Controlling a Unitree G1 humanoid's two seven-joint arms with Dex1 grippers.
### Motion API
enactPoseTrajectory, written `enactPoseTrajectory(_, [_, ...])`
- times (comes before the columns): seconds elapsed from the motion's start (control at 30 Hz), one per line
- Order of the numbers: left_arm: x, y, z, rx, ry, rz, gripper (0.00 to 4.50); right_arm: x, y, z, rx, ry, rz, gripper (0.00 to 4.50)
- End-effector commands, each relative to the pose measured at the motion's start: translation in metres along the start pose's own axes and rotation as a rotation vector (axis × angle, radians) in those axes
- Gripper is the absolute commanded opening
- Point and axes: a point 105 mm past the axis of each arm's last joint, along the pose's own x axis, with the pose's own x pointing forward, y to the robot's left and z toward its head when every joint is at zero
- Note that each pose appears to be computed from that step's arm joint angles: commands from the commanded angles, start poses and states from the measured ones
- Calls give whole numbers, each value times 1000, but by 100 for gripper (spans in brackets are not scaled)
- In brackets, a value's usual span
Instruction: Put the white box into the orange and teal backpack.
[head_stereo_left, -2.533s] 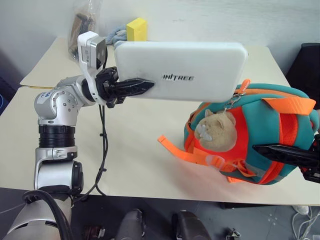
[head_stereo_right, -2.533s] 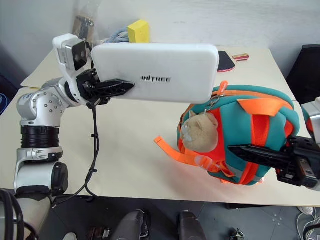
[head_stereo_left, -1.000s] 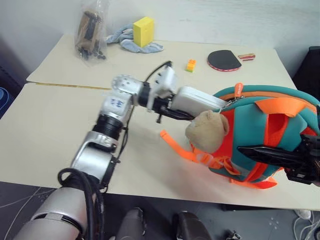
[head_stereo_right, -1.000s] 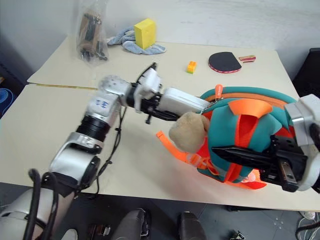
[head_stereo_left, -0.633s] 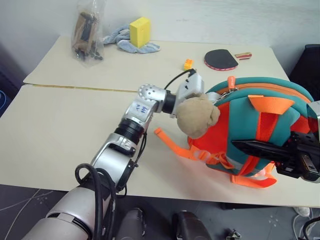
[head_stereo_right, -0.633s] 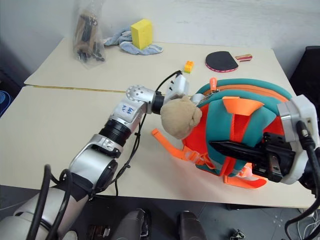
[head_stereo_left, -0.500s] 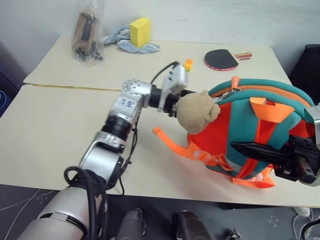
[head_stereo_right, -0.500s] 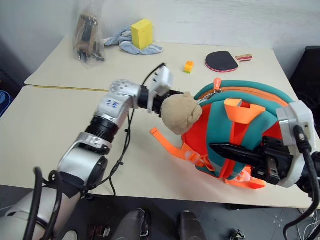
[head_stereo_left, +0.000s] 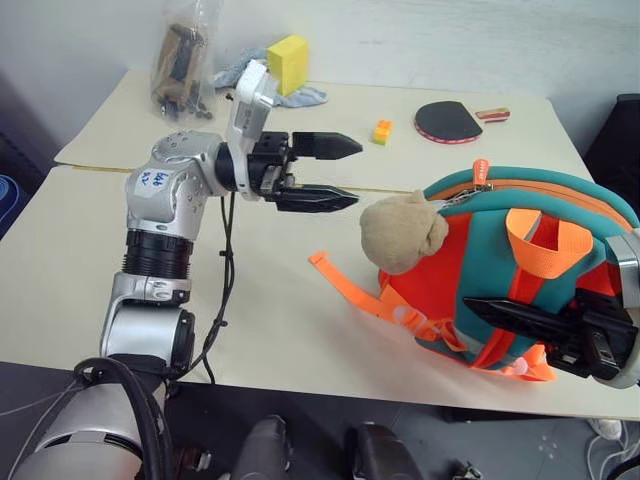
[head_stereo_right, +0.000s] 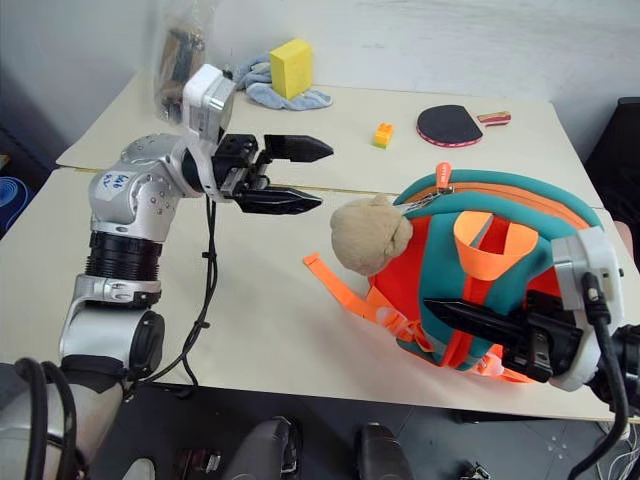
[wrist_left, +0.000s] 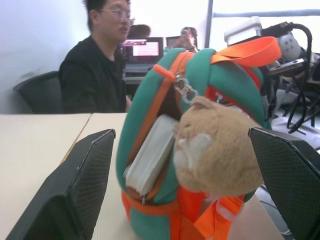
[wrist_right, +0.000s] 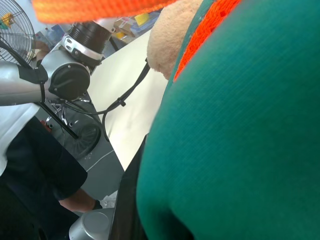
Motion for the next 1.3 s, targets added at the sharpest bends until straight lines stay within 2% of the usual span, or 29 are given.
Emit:
enactPoseTrajectory(0.03, [9,18,-9,105,84,88,448,-3,6,10,-49,-31,7,0])
enactPoseTrajectory(0.13, [-2,41,-19,68,80,204,448,-4,7,10,-49,-31,3,0])
enactPoseTrajectory(0.23, [-14,49,-25,21,62,239,448,-5,9,7,-45,-31,-8,0])
enactPoseTrajectory(0.27, [-15,48,-28,23,68,223,430,-5,10,6,-43,-32,-12,0])
enactPoseTrajectory(0.37, [-12,43,-35,40,101,157,353,-6,11,4,-38,-32,-16,0])
enactPoseTrajectory(0.57, [0,42,-29,39,88,69,163,-7,10,2,-35,-22,-26,0])
enactPoseTrajectory(0.73, [23,34,-36,38,102,-9,1,-6,9,3,-33,-31,-25,0])
enactPoseTrajectory(1.1, [78,15,-69,47,174,-120,1,-4,10,6,-31,-44,-21,0])
enactPoseTrajectory(1.3, [91,21,-64,52,126,-61,1,-1,8,2,-26,-43,-25,0])
